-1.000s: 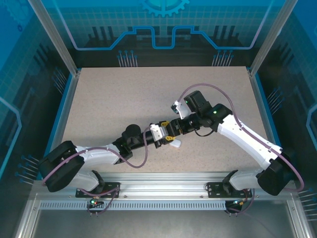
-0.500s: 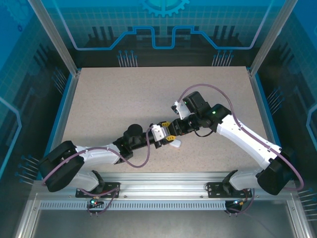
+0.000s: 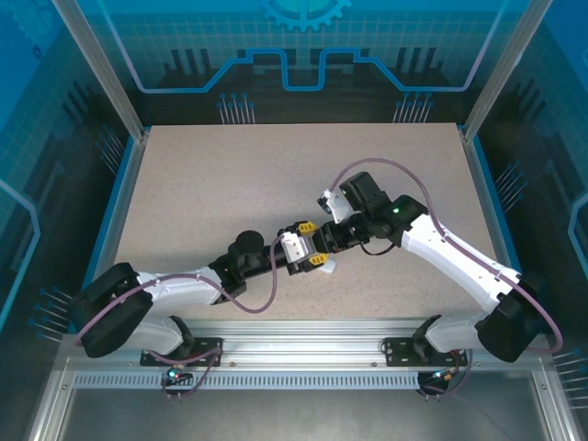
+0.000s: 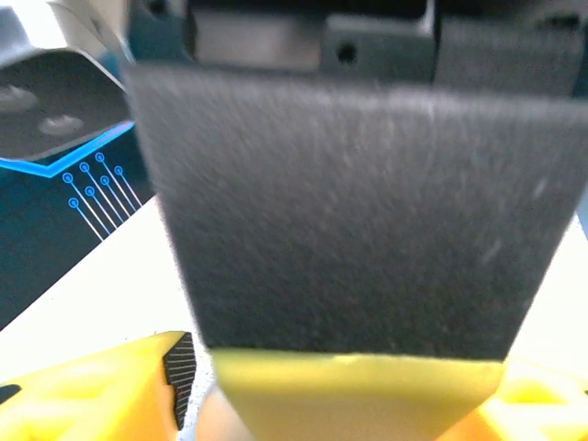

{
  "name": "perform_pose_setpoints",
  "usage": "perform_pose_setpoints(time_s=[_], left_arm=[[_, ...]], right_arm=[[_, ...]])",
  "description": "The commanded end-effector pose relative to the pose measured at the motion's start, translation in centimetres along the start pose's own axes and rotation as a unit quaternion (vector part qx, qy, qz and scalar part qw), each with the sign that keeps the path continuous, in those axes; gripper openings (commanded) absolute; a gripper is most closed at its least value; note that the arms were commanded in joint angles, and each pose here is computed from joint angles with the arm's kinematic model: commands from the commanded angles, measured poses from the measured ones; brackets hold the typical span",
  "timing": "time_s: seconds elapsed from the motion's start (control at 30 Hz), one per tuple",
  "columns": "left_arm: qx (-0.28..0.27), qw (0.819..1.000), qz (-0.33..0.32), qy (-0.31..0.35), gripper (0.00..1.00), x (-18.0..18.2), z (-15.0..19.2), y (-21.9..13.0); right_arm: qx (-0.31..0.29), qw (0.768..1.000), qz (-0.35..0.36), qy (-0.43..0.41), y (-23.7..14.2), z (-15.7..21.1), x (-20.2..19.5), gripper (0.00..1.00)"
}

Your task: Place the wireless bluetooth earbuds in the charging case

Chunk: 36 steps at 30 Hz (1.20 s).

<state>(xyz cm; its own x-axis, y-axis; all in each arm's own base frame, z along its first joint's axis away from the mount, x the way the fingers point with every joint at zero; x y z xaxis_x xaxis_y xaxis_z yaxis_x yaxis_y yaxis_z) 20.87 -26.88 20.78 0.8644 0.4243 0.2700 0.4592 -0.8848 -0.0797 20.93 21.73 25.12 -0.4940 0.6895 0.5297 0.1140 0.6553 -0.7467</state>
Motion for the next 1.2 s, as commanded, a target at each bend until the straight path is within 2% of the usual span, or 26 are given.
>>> perform_pose_setpoints(time_s=[0.0, 0.2, 0.33, 0.5, 0.63, 0.77, 0.87, 0.97, 1.17], left_arm=[[-0.045, 0.999, 0.003, 0.013, 0.69, 0.0, -2.0, -0.4], [-0.061, 0.998, -0.001, -0.005, 0.81, -0.1, -2.5, -2.3], [-0.079, 0.994, -0.006, -0.075, 0.83, 1.1, -3.0, -4.5], [-0.100, 0.979, 0.007, -0.179, 0.88, 3.0, -3.8, -6.3], [-0.104, 0.957, 0.026, -0.270, 0.88, 3.7, -4.3, -6.0], [-0.128, 0.923, 0.064, -0.359, 0.87, 3.8, -4.3, -5.0], [-0.150, 0.900, 0.091, -0.398, 0.86, 4.0, -4.6, -4.3], [-0.144, 0.884, 0.118, -0.429, 0.83, 4.3, -4.5, -2.9], [-0.143, 0.869, 0.152, -0.448, 0.75, 4.2, -4.5, -1.3]], right_arm=[[-0.017, 1.000, -0.021, -0.005, -0.7, 0.0, -0.1, 0.19], [-0.037, 0.999, -0.033, -0.005, -1.5, 0.4, -1.9, 0.19], [-0.086, 0.993, -0.076, -0.030, -2.9, 0.7, -3.3, 0.19], [-0.149, 0.975, -0.134, -0.092, -5.0, 1.0, -3.4, 0.20], [-0.176, 0.966, -0.157, -0.108, -5.6, 1.0, -3.4, 0.21], [-0.185, 0.960, -0.180, -0.113, -5.9, 0.7, -2.9, 0.21], [-0.192, 0.955, -0.194, -0.118, -6.2, 0.7, -2.5, 0.21], [-0.198, 0.951, -0.204, -0.122, -6.6, 0.7, -2.1, 0.21], [-0.202, 0.949, -0.208, -0.126, -6.9, 0.8, -1.6, 0.22]])
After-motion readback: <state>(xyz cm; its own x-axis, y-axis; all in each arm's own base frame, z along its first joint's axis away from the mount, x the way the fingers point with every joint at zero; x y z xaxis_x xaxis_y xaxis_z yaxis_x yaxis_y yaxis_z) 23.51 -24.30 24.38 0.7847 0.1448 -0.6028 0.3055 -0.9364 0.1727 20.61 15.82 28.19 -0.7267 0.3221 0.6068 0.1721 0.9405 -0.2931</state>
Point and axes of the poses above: each hand's point on the last joint's axis, 136 mm out from that joint toward the fingers, its own y axis out along the fingers, its own x axis along the line the jaws close on, z = x × y, the point moved 7 cm from there along -y, back along the fingers, and after that the axes turned 2 degrees about -y, right-handed, at the moved point
